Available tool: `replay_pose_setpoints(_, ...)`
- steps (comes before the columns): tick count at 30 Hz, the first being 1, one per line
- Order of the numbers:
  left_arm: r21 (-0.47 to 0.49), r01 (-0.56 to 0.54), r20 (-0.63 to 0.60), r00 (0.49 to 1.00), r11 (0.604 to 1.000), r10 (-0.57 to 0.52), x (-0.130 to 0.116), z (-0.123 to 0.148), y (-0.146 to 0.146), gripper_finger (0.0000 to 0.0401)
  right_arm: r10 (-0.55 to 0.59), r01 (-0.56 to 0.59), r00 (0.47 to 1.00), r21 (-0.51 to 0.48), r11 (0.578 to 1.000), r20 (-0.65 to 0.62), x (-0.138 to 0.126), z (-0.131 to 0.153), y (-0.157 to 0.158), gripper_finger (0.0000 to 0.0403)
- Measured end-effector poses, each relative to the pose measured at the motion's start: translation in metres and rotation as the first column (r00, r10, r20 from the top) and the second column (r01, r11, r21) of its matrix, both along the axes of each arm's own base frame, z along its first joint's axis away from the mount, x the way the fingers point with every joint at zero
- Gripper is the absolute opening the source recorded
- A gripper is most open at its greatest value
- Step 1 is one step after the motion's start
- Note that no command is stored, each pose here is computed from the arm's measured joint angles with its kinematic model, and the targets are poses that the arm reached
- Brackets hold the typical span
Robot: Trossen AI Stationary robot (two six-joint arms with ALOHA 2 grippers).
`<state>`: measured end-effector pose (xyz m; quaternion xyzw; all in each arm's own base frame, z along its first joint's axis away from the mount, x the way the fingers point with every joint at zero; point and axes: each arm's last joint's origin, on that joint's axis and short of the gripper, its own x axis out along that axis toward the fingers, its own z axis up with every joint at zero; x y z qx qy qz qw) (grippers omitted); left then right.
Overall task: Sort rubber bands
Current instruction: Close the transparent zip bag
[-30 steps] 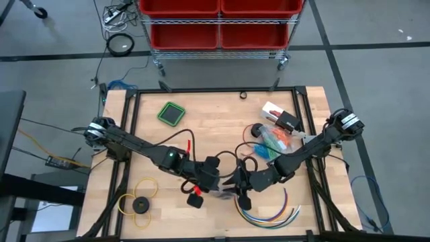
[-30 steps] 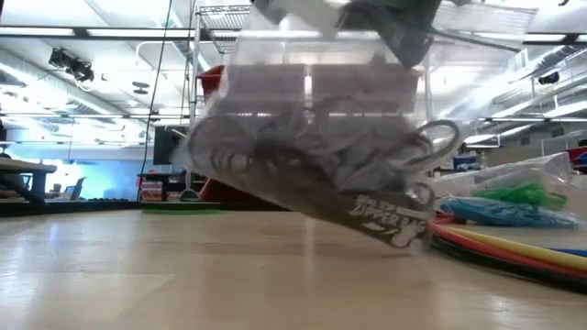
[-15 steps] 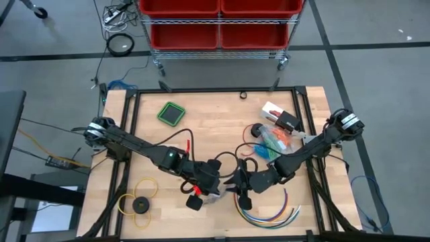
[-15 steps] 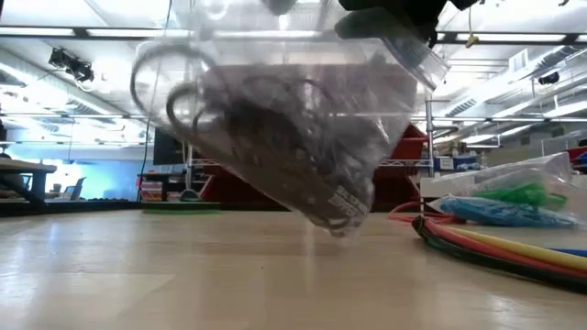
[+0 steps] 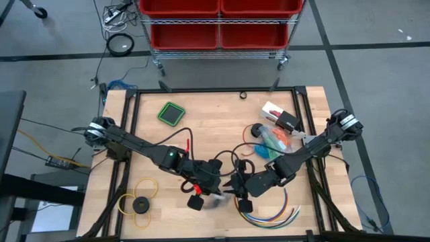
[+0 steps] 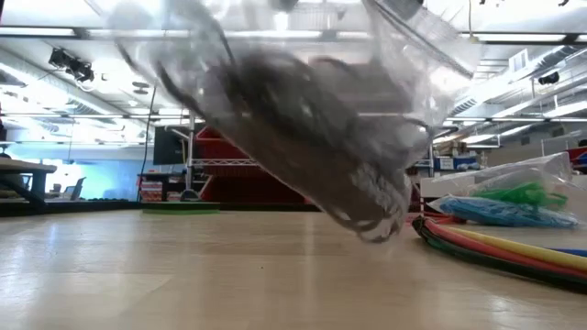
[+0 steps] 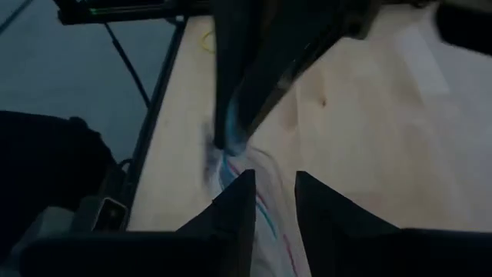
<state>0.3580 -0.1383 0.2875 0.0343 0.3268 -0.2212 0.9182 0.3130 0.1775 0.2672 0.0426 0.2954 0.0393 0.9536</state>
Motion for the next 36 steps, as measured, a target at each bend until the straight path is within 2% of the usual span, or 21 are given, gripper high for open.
replay_pose_setpoints(9, 0.017, -0.012, -0.016, 1.0, 1.0, 0.012, 0.0, -0.002, 0.003, 0.0005, 0.03, -0.028, 0.997, 0.023, 0.999, -0.071, 0.009, -0.023, 0.007, 0.0085)
replay_pose_setpoints(17, 0.058, -0.011, -0.116, 0.993, 0.998, 0.018, -0.007, -0.009, 0.006, 0.0005, 0.043, -0.041, 0.998, 0.042, 0.998, -0.039, 0.011, -0.021, 0.008, 0.0085)
replay_pose_setpoints(31, 0.048, -0.033, -0.041, 0.999, 0.998, 0.035, -0.002, -0.004, 0.005, 0.0005, 0.04, -0.04, 0.999, 0.061, 0.997, 0.001, 0.017, -0.016, 0.003, 0.0085)
replay_pose_setpoints(36, 0.046, -0.03, -0.043, 0.999, 0.998, 0.032, -0.001, -0.006, 0.004, 0.0005, 0.047, -0.047, 0.999, 0.034, 0.998, 0.027, 0.018, -0.015, 0.003, 0.0083)
